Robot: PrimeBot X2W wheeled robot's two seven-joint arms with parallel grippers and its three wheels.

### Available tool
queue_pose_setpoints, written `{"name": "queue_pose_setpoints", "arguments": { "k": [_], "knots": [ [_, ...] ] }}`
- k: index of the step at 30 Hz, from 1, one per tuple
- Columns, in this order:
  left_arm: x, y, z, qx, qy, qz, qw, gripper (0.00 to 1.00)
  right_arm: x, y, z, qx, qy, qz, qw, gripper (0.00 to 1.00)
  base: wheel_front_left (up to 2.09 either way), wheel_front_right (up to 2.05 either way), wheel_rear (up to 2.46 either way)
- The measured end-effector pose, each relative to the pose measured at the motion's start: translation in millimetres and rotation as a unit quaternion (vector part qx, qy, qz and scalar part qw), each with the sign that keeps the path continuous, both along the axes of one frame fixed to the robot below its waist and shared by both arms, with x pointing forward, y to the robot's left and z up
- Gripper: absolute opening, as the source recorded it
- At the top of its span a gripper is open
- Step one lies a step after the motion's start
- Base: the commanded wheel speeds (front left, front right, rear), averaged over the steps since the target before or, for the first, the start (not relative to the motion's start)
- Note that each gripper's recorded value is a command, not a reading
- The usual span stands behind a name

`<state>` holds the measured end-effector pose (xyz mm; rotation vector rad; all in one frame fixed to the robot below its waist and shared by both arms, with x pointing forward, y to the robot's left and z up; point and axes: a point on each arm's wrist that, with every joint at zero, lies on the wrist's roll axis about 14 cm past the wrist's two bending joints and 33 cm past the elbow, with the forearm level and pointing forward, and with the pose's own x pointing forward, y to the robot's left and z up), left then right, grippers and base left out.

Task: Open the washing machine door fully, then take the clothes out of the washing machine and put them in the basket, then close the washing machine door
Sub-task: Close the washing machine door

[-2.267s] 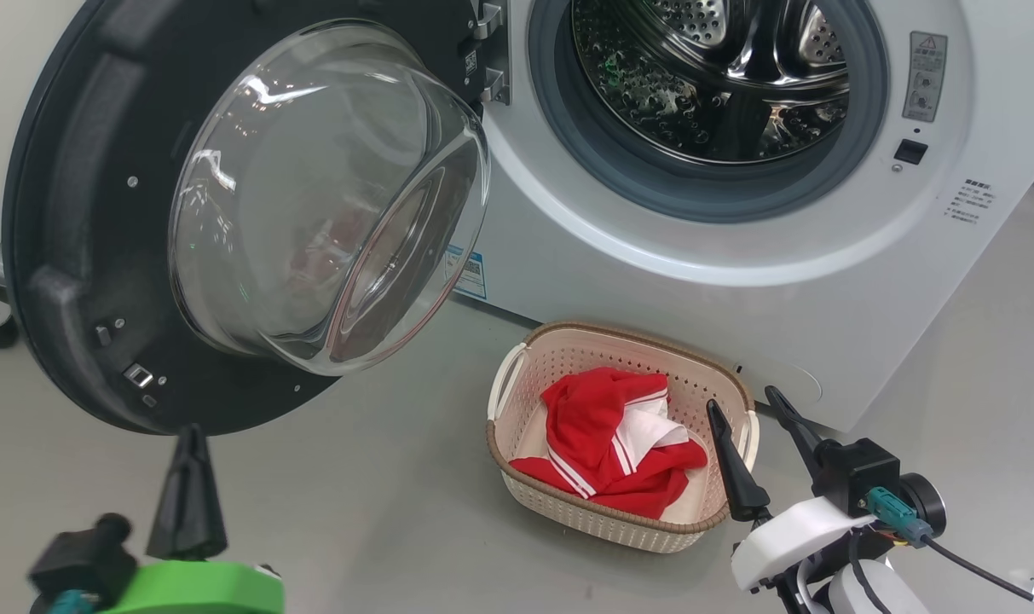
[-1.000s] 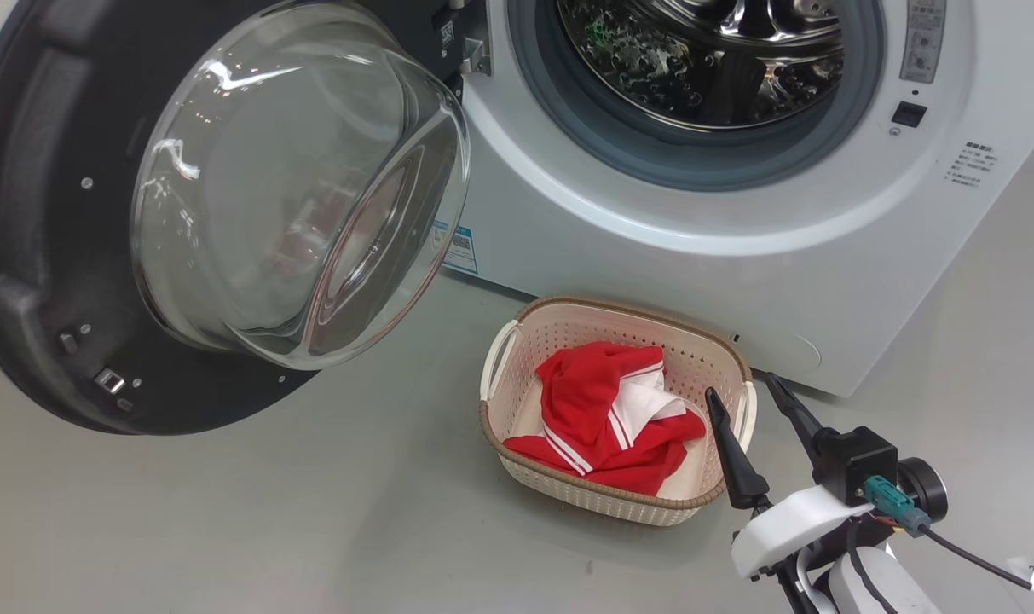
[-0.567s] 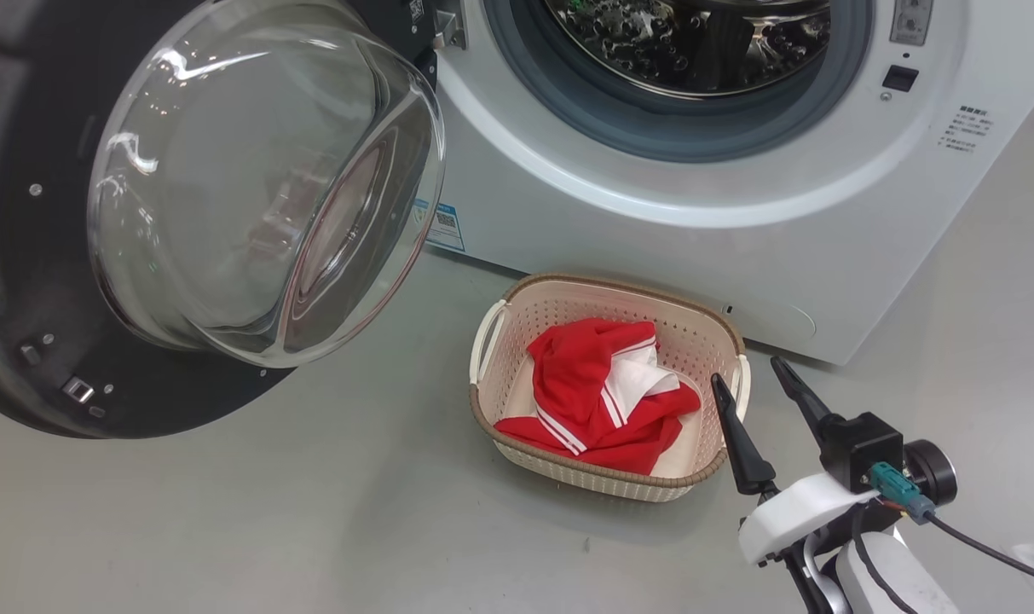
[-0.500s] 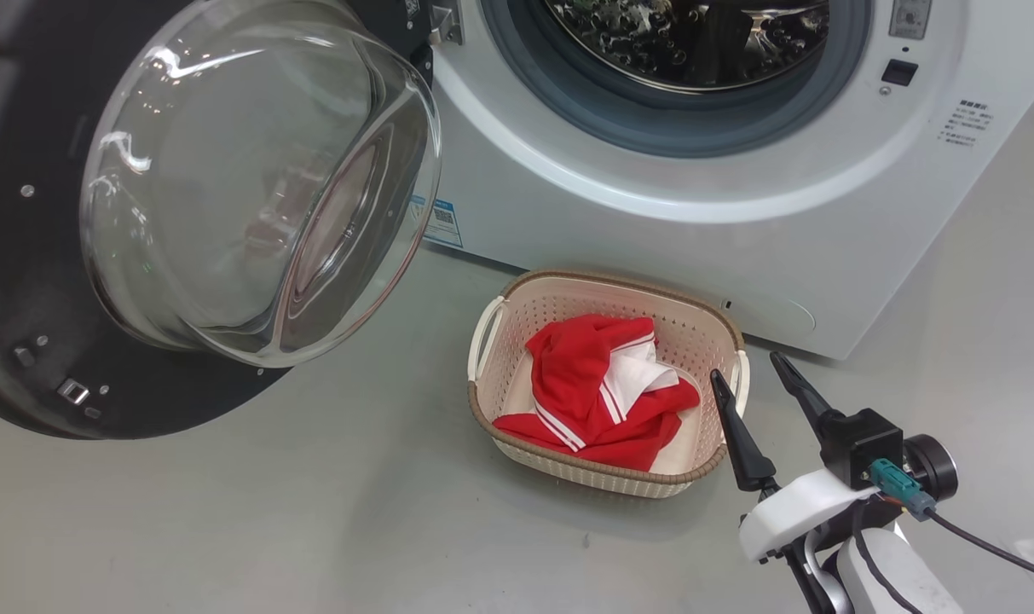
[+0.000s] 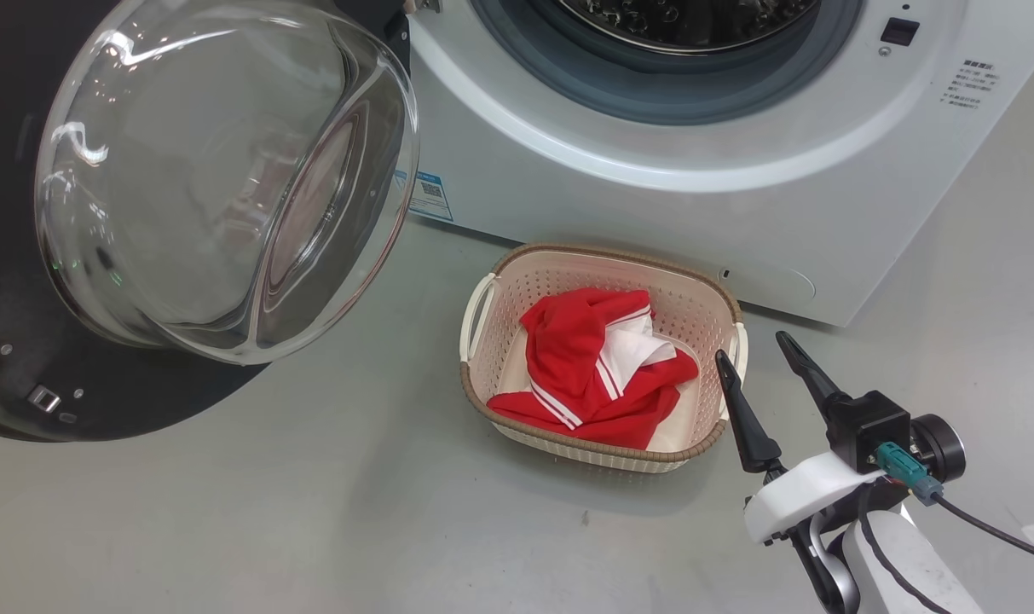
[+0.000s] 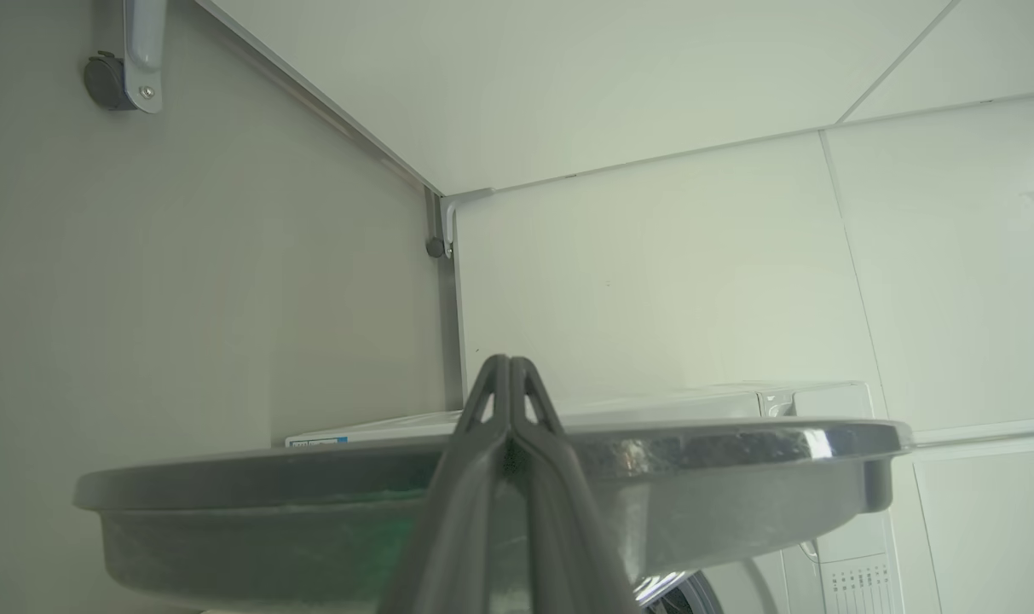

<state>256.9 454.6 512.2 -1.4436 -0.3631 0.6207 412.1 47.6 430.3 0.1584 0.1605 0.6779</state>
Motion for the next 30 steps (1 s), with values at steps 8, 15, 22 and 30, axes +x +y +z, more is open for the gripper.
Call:
{"name": "queue_pose_setpoints", "arguments": {
  "k": [8, 15, 22, 30],
  "knots": [
    [8, -3, -4, -0.004, -0.002, -0.026, 1.000, 0.00, 2, -1, -3, 0.000, 0.003, -0.001, 1.000, 1.00, 0.00, 0.00, 0.00],
    [14, -5, -2, -0.012, -0.018, -0.054, 0.998, 0.00, 5, -1, -2, 0.001, 0.001, -0.004, 1.000, 1.00, 0.00, 0.00, 0.00],
    [19, -14, 1, -0.013, -0.024, -0.098, 0.995, 0.00, 7, -1, -1, 0.002, 0.000, -0.004, 1.000, 1.00, 0.00, 0.00, 0.00],
    [27, -29, 3, -0.021, -0.033, -0.153, 0.987, 0.00, 6, -1, -2, 0.001, 0.001, -0.004, 1.000, 1.00, 0.00, 0.00, 0.00]
  ]
}}
